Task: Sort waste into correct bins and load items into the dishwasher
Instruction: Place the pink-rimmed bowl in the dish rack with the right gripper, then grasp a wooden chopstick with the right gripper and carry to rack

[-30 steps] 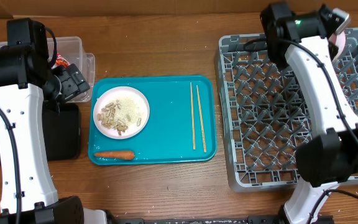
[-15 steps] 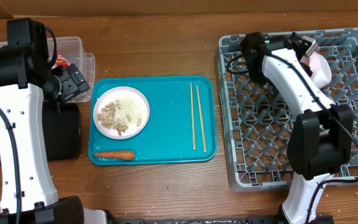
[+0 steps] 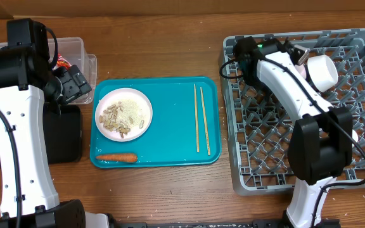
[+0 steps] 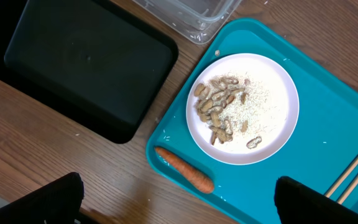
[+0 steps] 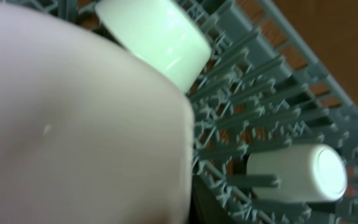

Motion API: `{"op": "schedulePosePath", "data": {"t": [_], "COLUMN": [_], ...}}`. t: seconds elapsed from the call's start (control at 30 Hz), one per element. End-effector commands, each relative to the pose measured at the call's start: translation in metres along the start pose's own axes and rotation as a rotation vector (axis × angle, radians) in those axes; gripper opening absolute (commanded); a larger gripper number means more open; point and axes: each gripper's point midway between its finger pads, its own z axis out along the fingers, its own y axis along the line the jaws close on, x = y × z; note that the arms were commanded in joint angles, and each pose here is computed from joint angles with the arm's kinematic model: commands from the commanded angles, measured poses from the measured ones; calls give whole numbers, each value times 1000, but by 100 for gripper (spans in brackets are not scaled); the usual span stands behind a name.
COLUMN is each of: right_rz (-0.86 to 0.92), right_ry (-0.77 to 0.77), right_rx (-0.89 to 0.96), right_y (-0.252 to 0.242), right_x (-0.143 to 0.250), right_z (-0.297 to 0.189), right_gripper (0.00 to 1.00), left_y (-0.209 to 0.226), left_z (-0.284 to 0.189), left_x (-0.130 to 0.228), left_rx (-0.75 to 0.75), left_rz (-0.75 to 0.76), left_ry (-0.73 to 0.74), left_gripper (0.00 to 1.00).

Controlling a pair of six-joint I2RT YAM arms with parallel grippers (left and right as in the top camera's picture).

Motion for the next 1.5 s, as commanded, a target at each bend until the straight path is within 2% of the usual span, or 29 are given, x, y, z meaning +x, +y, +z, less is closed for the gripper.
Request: {"op": "schedulePosePath", "data": {"t": [0.0, 0.03, 0.07, 0.17, 0.2, 0.37, 0.47, 0.53, 0.6, 0.7, 0.73, 0.77, 0.9, 1.13, 1.47], "right_rz": [-21, -31, -42, -72, -79, -37, -26, -76, -194, -381, -478, -494, -564, -703, -793], "right_ry": [125, 140, 150, 159, 156, 137, 115, 103, 107, 162, 274, 309, 352, 375, 358], "right_rx": [-80, -87, -91, -91, -94, -137, -216, -325, -519, -818, -1037, -1077, -1091, -1085, -1099], "right_y": [20, 21, 21, 18, 15, -7, -20, -20, -8, 17, 32, 36, 49, 80, 114], "right_x": [30, 35, 38, 41, 39, 16, -3, -15, -19, -2, 24, 33, 63, 137, 219], "right_z": [-7, -10, -13, -23, -29, -55, -77, -97, -124, -165, -196, -203, -206, -202, -178], "right_gripper": [20, 27, 41, 61, 74, 99, 100, 100, 100, 100, 100, 100, 100, 94, 81], "left_y": [1, 1, 1, 1, 1, 1, 1, 1, 1, 1, 1, 1, 1, 1, -2], "left_z": [1, 1, 1, 1, 1, 1, 1, 1, 1, 1, 1, 1, 1, 1, 1], "left_x": [1, 1, 1, 1, 1, 1, 1, 1, 1, 1, 1, 1, 1, 1, 3], "left_rx": [-2, -2, -2, -2, -2, -2, -3, -3, -3, -3, -3, -3, -2, -2, 15], "left_rz": [6, 7, 7, 7, 7, 7, 7, 6, 6, 6, 6, 6, 6, 7, 7], "left_ry": [7, 7, 7, 7, 7, 7, 8, 8, 8, 8, 8, 8, 8, 8, 16], "left_gripper": [100, 100, 100, 100, 100, 100, 100, 100, 100, 100, 100, 100, 100, 100, 100]}}
